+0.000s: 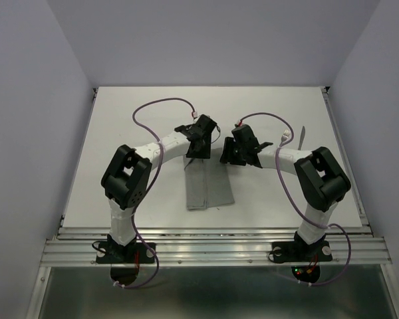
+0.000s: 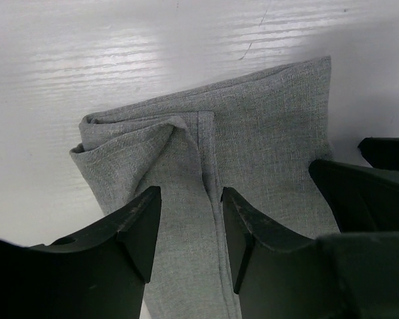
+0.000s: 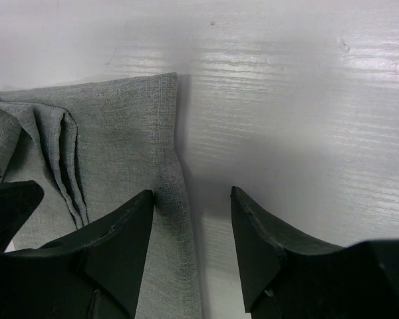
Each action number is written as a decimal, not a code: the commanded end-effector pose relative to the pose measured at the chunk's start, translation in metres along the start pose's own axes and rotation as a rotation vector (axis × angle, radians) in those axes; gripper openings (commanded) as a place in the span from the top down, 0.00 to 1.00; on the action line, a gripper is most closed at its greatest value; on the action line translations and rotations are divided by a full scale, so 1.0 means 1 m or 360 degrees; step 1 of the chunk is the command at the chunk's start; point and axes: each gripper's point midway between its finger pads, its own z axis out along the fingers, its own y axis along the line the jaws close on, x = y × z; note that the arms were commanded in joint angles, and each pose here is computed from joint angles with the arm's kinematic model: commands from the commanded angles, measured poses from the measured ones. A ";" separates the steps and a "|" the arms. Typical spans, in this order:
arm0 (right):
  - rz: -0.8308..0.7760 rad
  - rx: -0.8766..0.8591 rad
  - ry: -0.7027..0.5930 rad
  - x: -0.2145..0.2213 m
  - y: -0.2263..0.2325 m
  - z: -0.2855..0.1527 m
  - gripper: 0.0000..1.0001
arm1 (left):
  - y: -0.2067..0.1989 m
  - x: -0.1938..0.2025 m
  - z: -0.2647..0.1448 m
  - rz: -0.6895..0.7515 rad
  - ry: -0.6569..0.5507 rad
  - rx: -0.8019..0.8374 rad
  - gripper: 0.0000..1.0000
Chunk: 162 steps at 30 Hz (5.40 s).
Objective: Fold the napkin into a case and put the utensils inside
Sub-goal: Smooth out the 2/3-rectangle-folded napkin at the center of the board, then fold the smaller rectangle-folded napkin at the center of the board.
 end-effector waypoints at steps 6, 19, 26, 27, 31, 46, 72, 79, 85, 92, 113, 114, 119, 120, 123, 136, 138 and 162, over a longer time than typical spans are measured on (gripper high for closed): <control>0.0002 -0.0036 -0.0037 -0.005 0.006 -0.008 0.44 | -0.004 -0.010 0.013 -0.0033 -0.0028 -0.0062 0.53; -0.0015 -0.0183 0.0098 0.020 0.015 -0.005 0.53 | -0.006 -0.010 0.025 -0.0033 -0.0012 -0.0084 0.63; -0.0028 -0.0209 0.0120 0.025 0.020 -0.004 0.62 | -0.005 -0.007 0.030 -0.0031 0.0010 -0.0103 0.85; -0.0031 -0.0208 0.0122 0.026 0.019 -0.004 0.62 | -0.006 -0.008 0.030 -0.0034 0.0009 -0.0100 0.89; -0.0036 -0.0209 0.0138 0.032 0.020 -0.003 0.70 | -0.008 -0.012 0.031 -0.0047 0.0005 -0.0098 1.00; -0.0026 -0.0182 0.0147 0.036 0.015 -0.002 0.89 | 0.003 -0.027 0.029 -0.0130 -0.0036 -0.0145 1.00; -0.0022 -0.0134 0.0117 0.031 0.011 -0.002 0.88 | -0.013 -0.032 0.001 -0.0010 -0.0014 -0.0002 0.68; -0.0029 -0.0129 0.0103 0.029 0.010 -0.004 0.88 | -0.015 -0.045 -0.017 0.0008 -0.0069 0.0032 0.58; -0.0024 -0.0110 0.0088 0.028 0.008 -0.007 0.88 | -0.025 -0.061 -0.040 0.0000 -0.0136 0.0132 0.68; -0.0019 -0.0108 0.0078 0.027 0.007 -0.010 0.88 | 0.019 -0.079 -0.042 -0.0230 -0.0231 -0.0017 1.00; -0.0022 -0.0097 0.0067 0.022 0.009 -0.008 0.85 | 0.029 -0.036 0.015 -0.0327 0.0008 0.0123 1.00; -0.0017 -0.0100 0.0063 0.021 0.010 -0.008 0.84 | 0.029 -0.035 0.016 -0.0324 0.0015 0.0127 1.00; -0.0011 -0.0092 0.0019 0.012 0.012 -0.013 0.66 | 0.027 -0.027 0.031 -0.0310 0.0058 0.0130 1.00; 0.0000 -0.0101 -0.0010 0.004 0.012 -0.016 0.65 | 0.027 -0.026 0.033 -0.0310 0.0063 0.0130 1.00; 0.0027 -0.0119 -0.0021 -0.003 0.012 -0.016 0.59 | 0.021 -0.025 0.036 -0.0313 0.0078 0.0179 1.00; 0.0021 -0.0086 -0.0026 -0.026 0.019 0.028 0.53 | 0.027 -0.016 0.048 -0.0330 0.0131 0.0134 1.00; 0.0014 -0.0080 -0.0013 -0.025 0.019 0.035 0.56 | 0.028 -0.017 0.049 -0.0338 0.0122 0.0138 1.00; -0.0103 -0.0223 -0.0161 -0.060 0.062 0.000 0.99 | 0.040 -0.001 0.057 -0.0422 0.0167 0.0091 1.00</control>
